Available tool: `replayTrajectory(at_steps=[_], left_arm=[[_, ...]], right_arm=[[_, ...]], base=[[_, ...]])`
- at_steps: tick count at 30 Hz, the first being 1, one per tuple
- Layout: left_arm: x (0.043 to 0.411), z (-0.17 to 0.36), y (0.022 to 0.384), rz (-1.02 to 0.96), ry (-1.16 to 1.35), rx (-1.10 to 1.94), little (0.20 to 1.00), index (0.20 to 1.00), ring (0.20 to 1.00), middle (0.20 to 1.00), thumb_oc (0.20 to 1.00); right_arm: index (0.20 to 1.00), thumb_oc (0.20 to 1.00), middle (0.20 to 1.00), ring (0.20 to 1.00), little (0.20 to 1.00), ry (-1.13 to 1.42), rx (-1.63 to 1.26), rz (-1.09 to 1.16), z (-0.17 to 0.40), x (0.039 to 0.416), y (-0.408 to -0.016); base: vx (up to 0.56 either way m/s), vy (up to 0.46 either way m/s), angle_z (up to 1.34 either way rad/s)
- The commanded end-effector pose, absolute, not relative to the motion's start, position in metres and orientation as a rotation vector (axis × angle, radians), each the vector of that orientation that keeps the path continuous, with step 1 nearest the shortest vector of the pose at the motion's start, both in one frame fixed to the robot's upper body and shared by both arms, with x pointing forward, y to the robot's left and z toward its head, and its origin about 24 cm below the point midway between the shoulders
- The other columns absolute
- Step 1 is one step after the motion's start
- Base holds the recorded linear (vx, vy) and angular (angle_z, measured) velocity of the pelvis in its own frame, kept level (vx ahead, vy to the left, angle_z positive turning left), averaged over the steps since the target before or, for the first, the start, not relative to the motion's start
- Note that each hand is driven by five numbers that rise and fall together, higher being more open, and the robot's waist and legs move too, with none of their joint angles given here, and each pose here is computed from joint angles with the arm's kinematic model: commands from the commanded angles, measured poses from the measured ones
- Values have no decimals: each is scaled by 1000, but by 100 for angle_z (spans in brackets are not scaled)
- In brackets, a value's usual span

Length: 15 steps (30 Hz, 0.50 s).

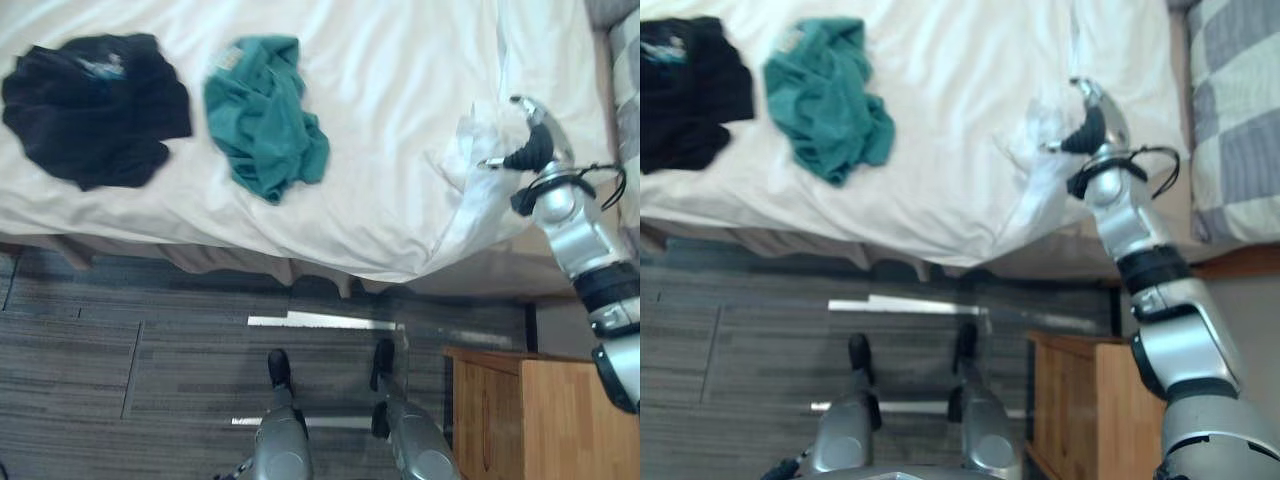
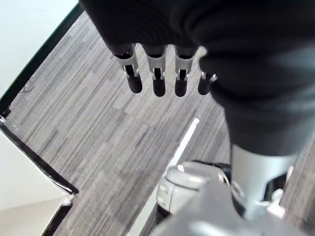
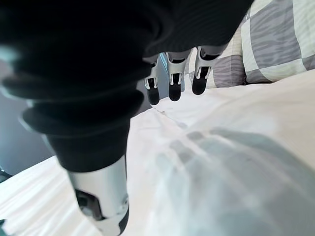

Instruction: Tidy up the quilt and then pick up the clothes from the bed and put them into the laundry hamper.

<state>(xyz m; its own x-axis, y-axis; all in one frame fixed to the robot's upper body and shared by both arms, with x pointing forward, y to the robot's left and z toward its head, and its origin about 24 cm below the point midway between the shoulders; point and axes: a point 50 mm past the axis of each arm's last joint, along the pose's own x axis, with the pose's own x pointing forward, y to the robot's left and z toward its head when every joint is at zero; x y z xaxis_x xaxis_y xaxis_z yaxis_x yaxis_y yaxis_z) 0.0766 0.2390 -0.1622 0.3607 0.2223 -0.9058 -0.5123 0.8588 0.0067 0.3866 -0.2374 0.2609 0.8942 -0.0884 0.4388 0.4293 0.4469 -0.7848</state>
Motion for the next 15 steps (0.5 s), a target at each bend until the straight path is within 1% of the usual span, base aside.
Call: replayTrajectory(at_steps=[1, 3, 4, 5, 12, 13, 14, 15], left_arm=[[86, -158, 247, 404, 1083, -262, 1000, 1000, 1000, 1000, 1000], [92, -157, 243, 382, 1066, -268, 1000, 1000, 1000, 1000, 1000], [99, -157, 237, 361, 1045, -298, 1000, 1000, 1000, 1000, 1000], [104, -156, 234, 353, 1030, -316, 1000, 1000, 1000, 1000, 1000], [109, -157, 221, 319, 1017, -378, 1000, 1000, 1000, 1000, 1000], [108, -158, 218, 328, 1019, -397, 1000, 1000, 1000, 1000, 1000], [108, -158, 219, 328, 1019, -397, 1000, 1000, 1000, 1000, 1000], [114, -157, 215, 343, 1009, -415, 1000, 1000, 1000, 1000, 1000]], right_arm=[[1000, 1000, 1000, 1000, 1000, -525, -1064, -439, 330, 382, -241], [1000, 1000, 1000, 1000, 1000, -529, -1058, -448, 337, 382, -242], [539, 539, 539, 539, 539, -508, -1044, -450, 344, 384, -244], [206, 206, 206, 206, 206, -485, -1028, -456, 344, 385, -249], [200, 200, 200, 200, 200, -338, -954, -434, 316, 392, -270], [200, 200, 200, 200, 200, -321, -935, -430, 302, 390, -276], [200, 200, 200, 200, 200, -321, -935, -430, 301, 390, -277], [200, 200, 200, 200, 200, -293, -900, -418, 278, 388, -280]], base=[[-13, -126, -3], [0, -141, -3], [5, -155, 1], [0, -115, 2], [37, -42, 2], [68, 7, 3], [92, 33, 12], [37, 26, 13]])
